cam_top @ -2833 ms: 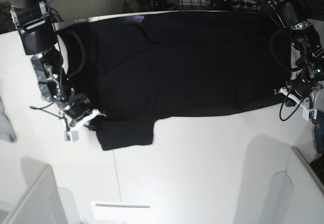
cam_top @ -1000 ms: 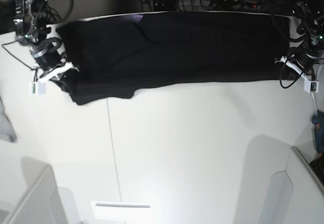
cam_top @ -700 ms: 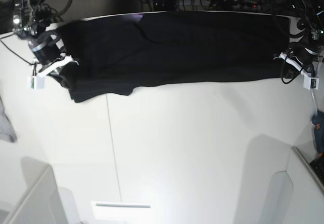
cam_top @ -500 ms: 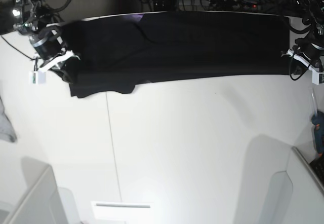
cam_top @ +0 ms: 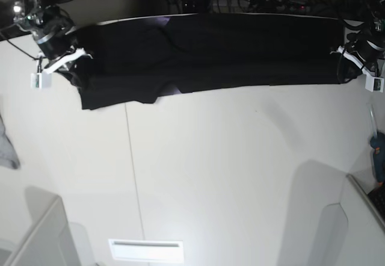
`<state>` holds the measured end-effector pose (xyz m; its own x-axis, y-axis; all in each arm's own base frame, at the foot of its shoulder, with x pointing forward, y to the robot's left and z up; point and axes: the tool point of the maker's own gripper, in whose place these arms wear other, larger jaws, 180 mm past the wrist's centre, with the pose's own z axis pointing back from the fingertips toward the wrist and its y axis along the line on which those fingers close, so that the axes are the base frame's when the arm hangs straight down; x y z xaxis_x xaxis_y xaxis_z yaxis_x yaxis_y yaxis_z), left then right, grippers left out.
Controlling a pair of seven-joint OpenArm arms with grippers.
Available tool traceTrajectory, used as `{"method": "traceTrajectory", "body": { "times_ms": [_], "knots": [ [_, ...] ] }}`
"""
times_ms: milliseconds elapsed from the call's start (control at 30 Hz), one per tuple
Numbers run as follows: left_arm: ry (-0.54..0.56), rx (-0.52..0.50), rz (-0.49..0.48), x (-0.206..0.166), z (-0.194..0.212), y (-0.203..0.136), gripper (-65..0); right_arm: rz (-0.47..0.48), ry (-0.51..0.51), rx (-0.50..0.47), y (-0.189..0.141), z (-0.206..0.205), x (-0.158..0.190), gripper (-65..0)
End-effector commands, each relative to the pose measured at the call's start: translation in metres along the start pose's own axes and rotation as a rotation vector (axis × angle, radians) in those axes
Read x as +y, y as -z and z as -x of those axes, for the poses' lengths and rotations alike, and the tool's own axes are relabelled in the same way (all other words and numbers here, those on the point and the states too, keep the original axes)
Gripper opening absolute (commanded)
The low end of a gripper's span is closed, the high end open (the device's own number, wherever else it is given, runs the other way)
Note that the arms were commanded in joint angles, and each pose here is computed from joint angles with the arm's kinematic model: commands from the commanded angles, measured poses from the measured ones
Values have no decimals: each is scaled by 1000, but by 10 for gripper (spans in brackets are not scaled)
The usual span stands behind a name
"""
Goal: Fold the T-shirt properly
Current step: 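Pull the held side edges toward the robot base, folding the shirt lengthwise, then lower the folded strip onto the table and open both grippers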
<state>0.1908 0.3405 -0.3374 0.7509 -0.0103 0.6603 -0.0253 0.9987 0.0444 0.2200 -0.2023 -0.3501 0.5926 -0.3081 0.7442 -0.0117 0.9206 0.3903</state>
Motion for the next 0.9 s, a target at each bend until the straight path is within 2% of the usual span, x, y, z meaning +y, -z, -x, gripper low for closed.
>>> {"method": "traceTrajectory", "body": {
  "times_ms": [0,233,467,600,867],
  "knots": [
    [24,-42,-7,4,-14,-5,-650,-13,-11,-47,-5,-13,4,-650],
    [30,-35,-7,3,-11,-7,-650,-25,-21,-52,-19,-13,13,-650],
    [34,-24,-8,3,-7,-9,-650,-13,-11,-16,-26,1,11,-650],
    [42,-33,-32,15,-7,-18,-650,-9,10,-2,-31,11,15,-650],
    [70,54,-38,20,17,-26,-650,8,54,33,-37,31,15,-650]
  ]
}}
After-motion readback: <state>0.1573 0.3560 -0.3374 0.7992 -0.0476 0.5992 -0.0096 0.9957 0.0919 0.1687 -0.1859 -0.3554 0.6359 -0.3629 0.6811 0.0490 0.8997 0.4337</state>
